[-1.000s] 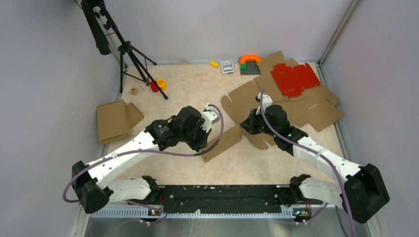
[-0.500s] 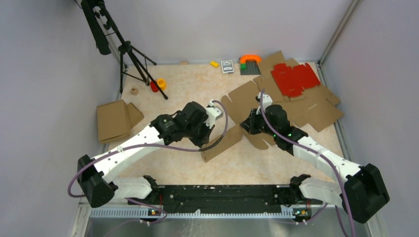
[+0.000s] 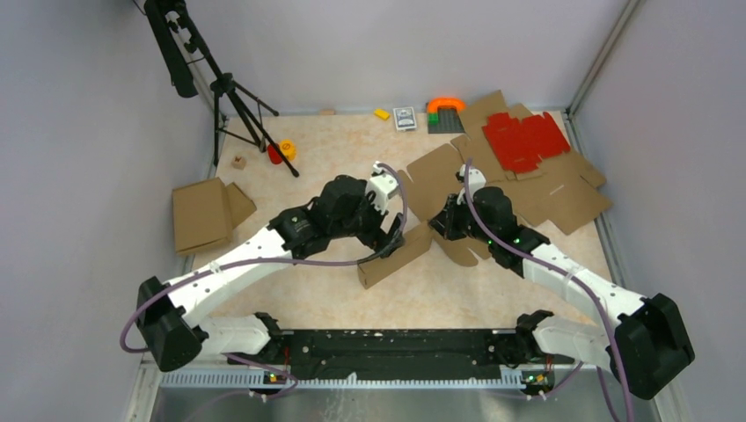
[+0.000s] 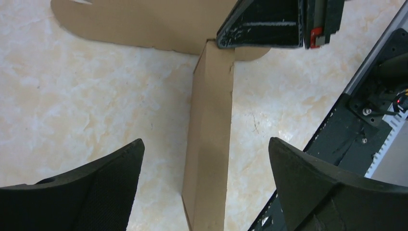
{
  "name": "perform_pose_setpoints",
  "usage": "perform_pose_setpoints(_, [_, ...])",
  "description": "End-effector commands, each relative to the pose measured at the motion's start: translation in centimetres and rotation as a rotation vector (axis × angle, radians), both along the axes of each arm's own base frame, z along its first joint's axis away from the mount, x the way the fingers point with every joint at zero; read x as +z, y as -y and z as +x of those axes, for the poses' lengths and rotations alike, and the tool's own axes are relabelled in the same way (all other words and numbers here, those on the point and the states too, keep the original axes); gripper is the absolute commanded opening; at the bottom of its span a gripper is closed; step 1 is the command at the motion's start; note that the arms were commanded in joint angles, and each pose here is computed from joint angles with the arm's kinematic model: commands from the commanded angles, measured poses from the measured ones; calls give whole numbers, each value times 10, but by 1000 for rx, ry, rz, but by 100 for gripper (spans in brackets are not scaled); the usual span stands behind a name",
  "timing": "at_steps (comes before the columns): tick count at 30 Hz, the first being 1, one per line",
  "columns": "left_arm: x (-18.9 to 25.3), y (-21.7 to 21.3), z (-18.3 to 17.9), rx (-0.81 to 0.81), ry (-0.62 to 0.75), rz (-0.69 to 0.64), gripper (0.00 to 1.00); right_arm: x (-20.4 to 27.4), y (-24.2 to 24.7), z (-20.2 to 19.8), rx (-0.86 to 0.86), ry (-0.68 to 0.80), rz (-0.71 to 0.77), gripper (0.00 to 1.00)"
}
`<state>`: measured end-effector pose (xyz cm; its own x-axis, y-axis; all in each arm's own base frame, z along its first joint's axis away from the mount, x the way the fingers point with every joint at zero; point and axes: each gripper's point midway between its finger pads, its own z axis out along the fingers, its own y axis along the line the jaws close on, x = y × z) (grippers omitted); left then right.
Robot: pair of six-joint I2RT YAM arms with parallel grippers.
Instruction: Fold the paper box
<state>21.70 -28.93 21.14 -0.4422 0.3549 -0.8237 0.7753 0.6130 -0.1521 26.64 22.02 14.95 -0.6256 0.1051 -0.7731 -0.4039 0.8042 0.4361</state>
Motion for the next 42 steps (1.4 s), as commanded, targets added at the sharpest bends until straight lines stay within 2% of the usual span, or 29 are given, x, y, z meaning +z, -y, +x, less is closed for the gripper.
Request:
perform_pose_setpoints(1, [17, 27, 16, -7, -1, -49, 98, -15, 10, -8, -9, -43, -54, 5])
perform_pose_setpoints(3, [0, 34, 12, -85, -52, 29, 98, -13, 10, -8, -11, -38, -47, 5])
perform_pose_setpoints(5, [-17, 40, 5, -149, -137, 91, 90, -13, 10, -8, -11, -39, -45, 5])
perform_pose_setpoints(6, [-20, 41, 4, -152, -166, 121, 90, -12, 10, -8, -12, -38, -46, 6])
perform_pose_setpoints(7, [-30, 39, 4, -150, -196, 158, 97, -12, 10, -7, -14, -35, -46, 5])
perform_pose_setpoints(8, [-39, 39, 4, -145, -208, 189, 98, -12, 10, -7, -15, -35, -45, 6])
perform_pose_setpoints(16, [-76, 32, 6, -94, -240, 335, 98, -10, 11, -6, -25, -26, -41, 6])
perform_pose_setpoints(17, [-82, 31, 6, -92, -248, 351, 96, -10, 11, -5, -28, -24, -40, 6])
perform_pose_setpoints(18, [-85, 31, 6, -92, -249, 362, 89, -10, 12, -5, -29, -23, -40, 6])
perform_pose_setpoints(22, [-99, 28, 7, -67, -259, 429, 56, -7, 13, -4, -42, -11, -38, 6])
perform_pose_setpoints(25, [-100, 23, 12, -27, -248, 463, 41, -1, 19, -1, -77, 7, -41, 5])
perform_pose_setpoints(28, [-96, 13, 21, 45, -222, 500, 22, 15, 27, 0, -114, 54, -34, 4])
perform_pose_setpoints(29, [-93, 8, 25, 85, -208, 510, 19, 22, 32, 2, -140, 80, -34, 4])
perform_pose_setpoints(31, [-83, 1, 31, 143, -178, 513, 19, 37, 42, 3, -185, 135, -29, 5])
perform_pose_setpoints(35, [-58, -26, 52, 312, -65, 511, 26, 60, 67, 2, -275, 239, -40, 6])
perform_pose_setpoints(36, [-54, -34, 57, 345, -45, 504, 20, 63, 72, 1, -290, 257, -47, 5])
perform_pose_setpoints(38, [-50, -49, 69, 450, -23, 464, 0, 67, 80, -2, -306, 279, -61, 3])
perform_pose_setpoints(40, [-48, -71, 81, 605, -6, 444, 0, 69, 84, -4, -311, 289, -72, 1])
perform_pose_setpoints(42, [-41, -106, 94, 830, 53, 463, 0, 69, 86, -7, -308, 293, -82, 1])
